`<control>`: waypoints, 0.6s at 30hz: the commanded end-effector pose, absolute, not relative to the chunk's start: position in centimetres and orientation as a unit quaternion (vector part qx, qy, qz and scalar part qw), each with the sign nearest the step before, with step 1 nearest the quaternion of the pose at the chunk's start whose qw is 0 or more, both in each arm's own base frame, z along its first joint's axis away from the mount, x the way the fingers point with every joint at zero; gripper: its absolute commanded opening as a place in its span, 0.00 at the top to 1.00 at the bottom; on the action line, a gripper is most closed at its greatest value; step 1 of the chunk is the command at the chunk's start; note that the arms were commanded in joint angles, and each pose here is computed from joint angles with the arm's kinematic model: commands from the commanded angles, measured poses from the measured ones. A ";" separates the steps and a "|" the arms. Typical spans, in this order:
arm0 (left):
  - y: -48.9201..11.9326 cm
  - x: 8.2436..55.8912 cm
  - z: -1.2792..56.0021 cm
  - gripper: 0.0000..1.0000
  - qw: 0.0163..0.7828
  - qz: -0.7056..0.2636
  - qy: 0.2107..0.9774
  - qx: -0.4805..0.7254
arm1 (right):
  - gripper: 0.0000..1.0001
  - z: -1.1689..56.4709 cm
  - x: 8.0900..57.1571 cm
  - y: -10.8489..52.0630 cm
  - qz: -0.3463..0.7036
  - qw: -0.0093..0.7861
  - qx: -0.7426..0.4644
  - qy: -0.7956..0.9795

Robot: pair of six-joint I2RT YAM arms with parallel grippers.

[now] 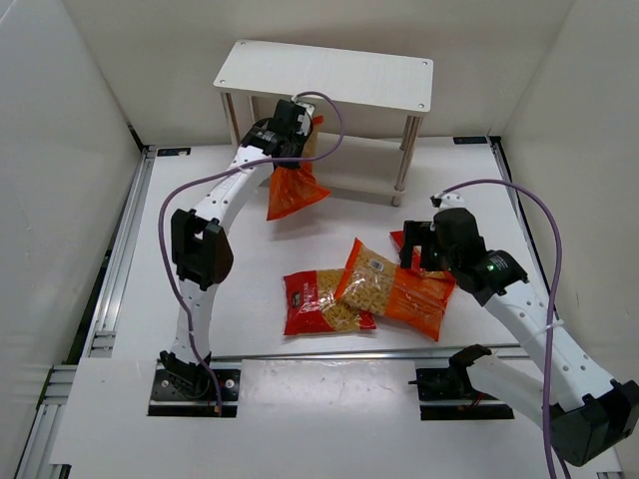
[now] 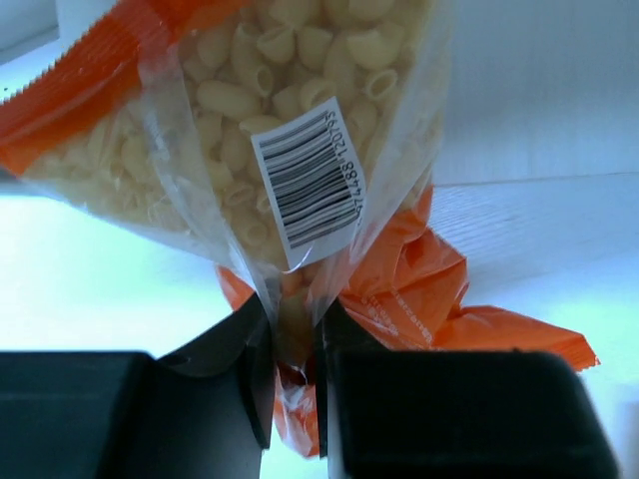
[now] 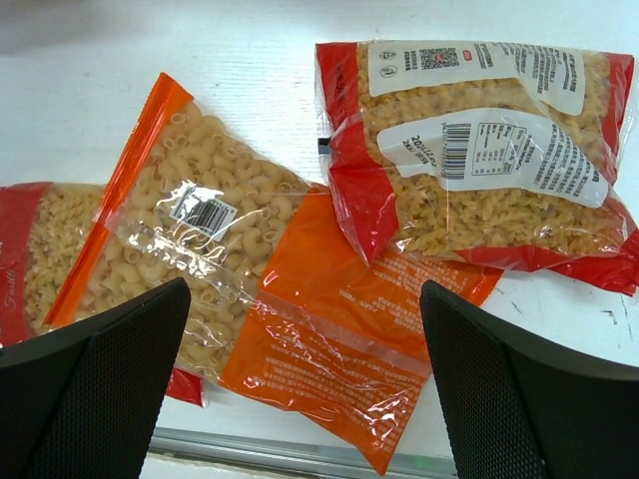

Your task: Place and organize the pasta boxes and bags onto the shelf

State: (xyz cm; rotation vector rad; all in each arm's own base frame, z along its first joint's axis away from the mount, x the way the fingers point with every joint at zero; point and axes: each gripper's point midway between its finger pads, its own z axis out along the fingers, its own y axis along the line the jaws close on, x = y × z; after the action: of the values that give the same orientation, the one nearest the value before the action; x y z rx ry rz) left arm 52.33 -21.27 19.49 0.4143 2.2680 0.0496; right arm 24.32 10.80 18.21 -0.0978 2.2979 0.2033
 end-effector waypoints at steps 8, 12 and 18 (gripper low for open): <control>-20.6 52.3 22.7 0.90 0.450 0.004 0.881 0.148 | 0.00 18.2 24.0 10.6 0.081 0.414 -0.042 0.906; -20.6 53.6 23.8 0.90 0.468 0.000 0.872 0.140 | 0.00 18.0 24.0 10.8 0.083 0.409 -0.044 0.908; -20.8 54.4 23.8 0.90 0.475 0.003 0.869 0.136 | 0.00 17.2 23.7 10.9 0.087 0.399 -0.039 0.912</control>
State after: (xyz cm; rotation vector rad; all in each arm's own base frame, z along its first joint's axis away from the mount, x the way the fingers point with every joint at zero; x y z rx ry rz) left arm 51.49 -20.33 16.70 0.4312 2.3375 0.0563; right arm 23.73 10.61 17.23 -0.0959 2.3170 0.2029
